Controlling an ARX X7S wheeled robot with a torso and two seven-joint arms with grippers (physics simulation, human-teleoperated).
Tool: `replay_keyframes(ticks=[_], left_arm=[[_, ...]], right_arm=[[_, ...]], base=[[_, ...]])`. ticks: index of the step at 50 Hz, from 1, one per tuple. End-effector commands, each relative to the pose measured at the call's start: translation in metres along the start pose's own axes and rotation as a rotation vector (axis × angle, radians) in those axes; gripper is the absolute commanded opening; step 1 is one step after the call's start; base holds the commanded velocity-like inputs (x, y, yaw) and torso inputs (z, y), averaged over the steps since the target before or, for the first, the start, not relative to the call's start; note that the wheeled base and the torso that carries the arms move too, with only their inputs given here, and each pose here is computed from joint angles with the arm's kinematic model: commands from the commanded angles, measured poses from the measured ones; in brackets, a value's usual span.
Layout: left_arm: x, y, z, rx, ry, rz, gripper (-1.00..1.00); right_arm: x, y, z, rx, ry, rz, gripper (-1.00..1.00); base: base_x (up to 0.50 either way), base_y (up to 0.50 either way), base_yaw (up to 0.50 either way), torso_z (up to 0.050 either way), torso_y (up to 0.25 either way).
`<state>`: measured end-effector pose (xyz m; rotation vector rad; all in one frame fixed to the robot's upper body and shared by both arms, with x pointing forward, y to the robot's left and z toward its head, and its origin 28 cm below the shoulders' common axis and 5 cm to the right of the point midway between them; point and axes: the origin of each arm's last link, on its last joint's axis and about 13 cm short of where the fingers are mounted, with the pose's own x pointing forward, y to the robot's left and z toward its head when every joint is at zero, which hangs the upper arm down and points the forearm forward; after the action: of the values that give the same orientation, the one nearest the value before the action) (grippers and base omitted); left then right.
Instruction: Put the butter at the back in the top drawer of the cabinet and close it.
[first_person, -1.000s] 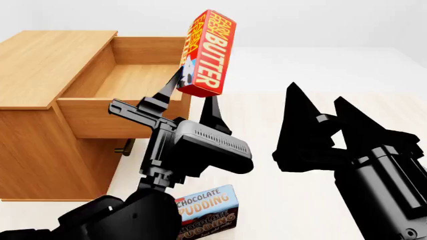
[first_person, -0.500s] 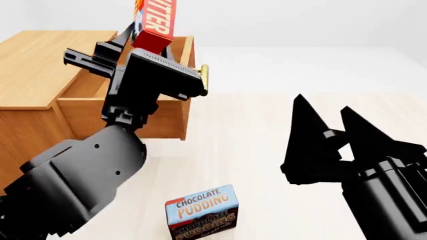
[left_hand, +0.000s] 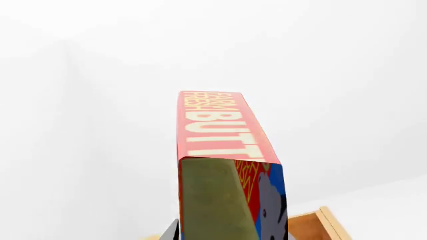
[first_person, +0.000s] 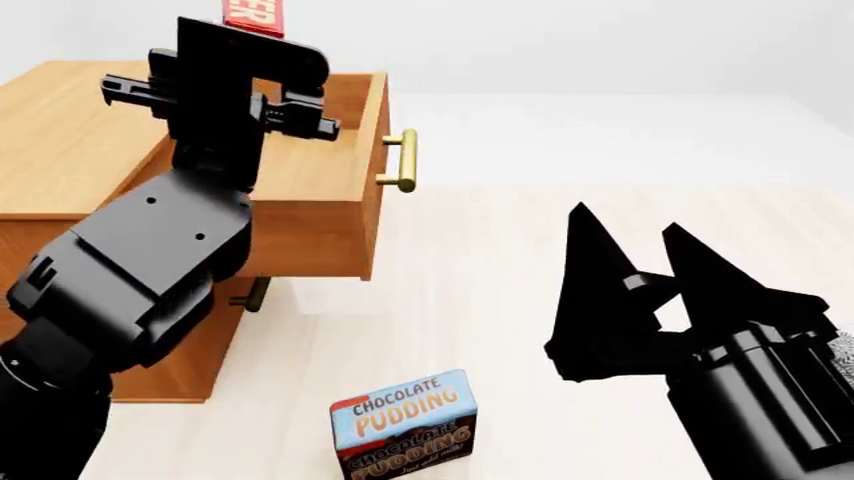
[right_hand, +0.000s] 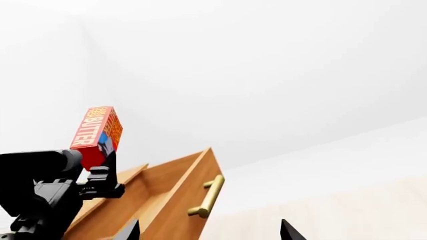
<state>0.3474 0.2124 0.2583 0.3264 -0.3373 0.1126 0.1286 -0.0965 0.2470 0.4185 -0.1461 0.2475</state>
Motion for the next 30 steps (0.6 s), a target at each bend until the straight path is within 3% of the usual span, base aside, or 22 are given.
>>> replay_keyframes(ticks=[1, 30], left_arm=[[0.019, 0.006, 0.003, -0.069, 0.007, 0.041, -1.00], [0.055, -0.011, -0.011, -0.060, 0.115, -0.010, -1.00]], right_arm=[[0.001, 0.001, -0.003, -0.002, 0.012, 0.010, 1.00], [0.002, -0.006, -0.009, -0.006, 0.021, 0.013, 1.00]], base=[[0.00, 0.00, 0.00, 0.000, 0.010], [0.00, 0.00, 0.00, 0.000, 0.001]])
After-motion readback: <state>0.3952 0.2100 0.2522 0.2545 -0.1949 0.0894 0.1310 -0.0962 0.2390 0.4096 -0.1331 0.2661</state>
